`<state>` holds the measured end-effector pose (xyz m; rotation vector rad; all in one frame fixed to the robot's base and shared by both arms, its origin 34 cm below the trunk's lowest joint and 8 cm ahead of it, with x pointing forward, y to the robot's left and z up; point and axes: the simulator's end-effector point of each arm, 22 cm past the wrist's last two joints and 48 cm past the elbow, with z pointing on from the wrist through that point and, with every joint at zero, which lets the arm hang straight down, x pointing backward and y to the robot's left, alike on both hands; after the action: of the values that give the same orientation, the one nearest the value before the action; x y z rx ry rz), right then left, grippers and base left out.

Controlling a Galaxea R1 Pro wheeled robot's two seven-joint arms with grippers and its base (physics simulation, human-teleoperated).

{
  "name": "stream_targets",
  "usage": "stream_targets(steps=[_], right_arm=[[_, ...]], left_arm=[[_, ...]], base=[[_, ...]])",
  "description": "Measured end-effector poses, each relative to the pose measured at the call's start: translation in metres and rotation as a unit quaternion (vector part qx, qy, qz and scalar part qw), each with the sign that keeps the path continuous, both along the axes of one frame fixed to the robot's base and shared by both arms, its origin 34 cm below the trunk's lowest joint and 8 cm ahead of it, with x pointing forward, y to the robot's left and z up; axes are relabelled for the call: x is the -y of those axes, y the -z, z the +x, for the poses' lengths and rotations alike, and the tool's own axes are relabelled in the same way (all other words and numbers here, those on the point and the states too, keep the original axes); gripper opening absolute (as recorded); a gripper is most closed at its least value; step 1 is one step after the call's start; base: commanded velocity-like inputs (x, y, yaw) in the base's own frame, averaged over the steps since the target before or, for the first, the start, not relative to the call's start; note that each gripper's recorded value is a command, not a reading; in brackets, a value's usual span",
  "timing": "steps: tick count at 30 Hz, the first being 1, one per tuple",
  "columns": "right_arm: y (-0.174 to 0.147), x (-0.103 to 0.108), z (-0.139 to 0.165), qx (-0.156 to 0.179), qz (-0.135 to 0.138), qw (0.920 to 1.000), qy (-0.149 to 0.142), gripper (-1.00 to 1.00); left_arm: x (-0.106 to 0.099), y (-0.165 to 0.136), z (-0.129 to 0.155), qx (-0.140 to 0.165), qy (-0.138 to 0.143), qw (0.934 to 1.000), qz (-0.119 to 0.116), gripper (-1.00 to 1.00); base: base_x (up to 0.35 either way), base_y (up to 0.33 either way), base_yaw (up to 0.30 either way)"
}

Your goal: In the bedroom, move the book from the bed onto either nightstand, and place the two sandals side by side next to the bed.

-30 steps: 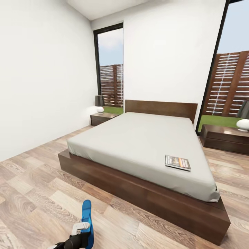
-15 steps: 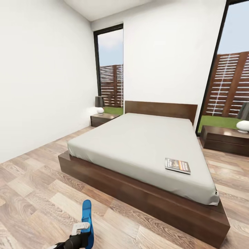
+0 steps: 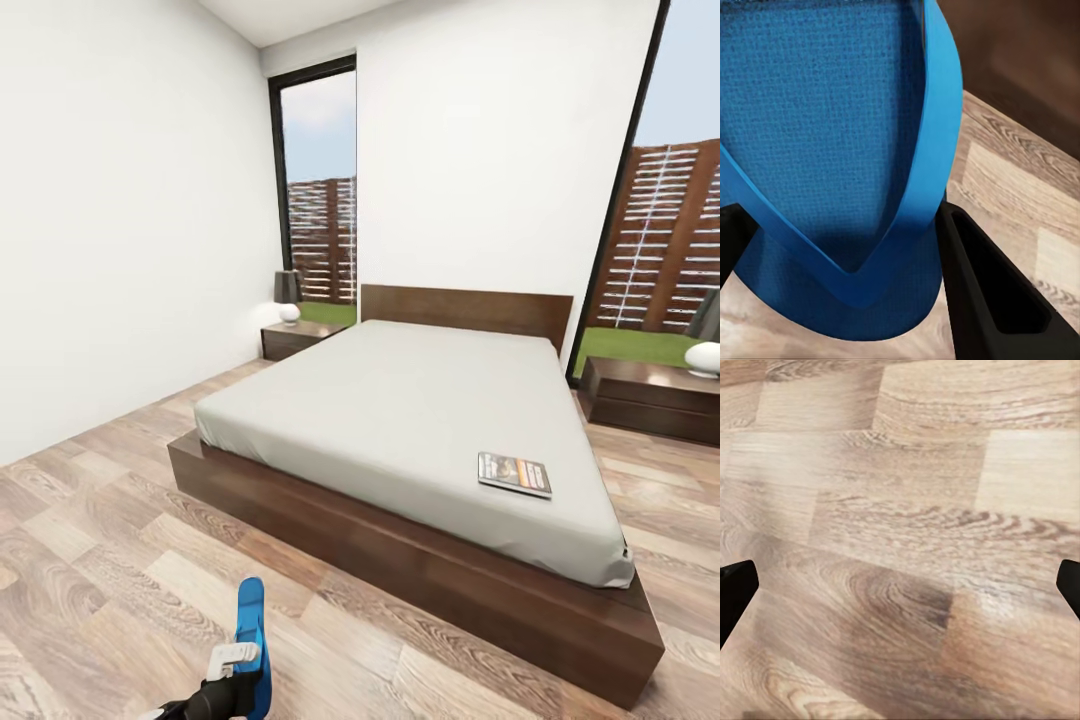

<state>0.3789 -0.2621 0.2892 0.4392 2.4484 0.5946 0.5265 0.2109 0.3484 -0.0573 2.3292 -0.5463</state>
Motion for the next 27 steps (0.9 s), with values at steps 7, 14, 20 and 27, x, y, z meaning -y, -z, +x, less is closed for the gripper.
stream_targets(steps=[7,14,20,27], right_arm=[[0.003,0.0,-0.003,-0.006,0.0,1.0,0.0,1.0],[0.006,0.0,-0.006,-0.011,0.0,0.9999,0.0,1.0],[0.009,0.0,-0.009,-0.016,0.0,0.9999,0.0,1.0],[0.012,0.0,-0.012,-0.021,0.0,0.9998,0.0,1.0]], left_arm=[[0.0,0.005,-0.002,-0.005,0.0,1.0,0.0,-1.0],[0.0,0.01,-0.005,-0.011,0.0,0.9999,0.0,-1.0],[0.0,0.014,-0.007,-0.016,0.0,0.9999,0.0,-1.0],[0.001,0.023,-0.015,-0.029,0.0,0.9996,-0.001,-1.0]], base=[[0.0,0.0,0.0],[0.0,0.0,0.0],[0.0,0.0,0.0],[0.0,0.0,0.0]])
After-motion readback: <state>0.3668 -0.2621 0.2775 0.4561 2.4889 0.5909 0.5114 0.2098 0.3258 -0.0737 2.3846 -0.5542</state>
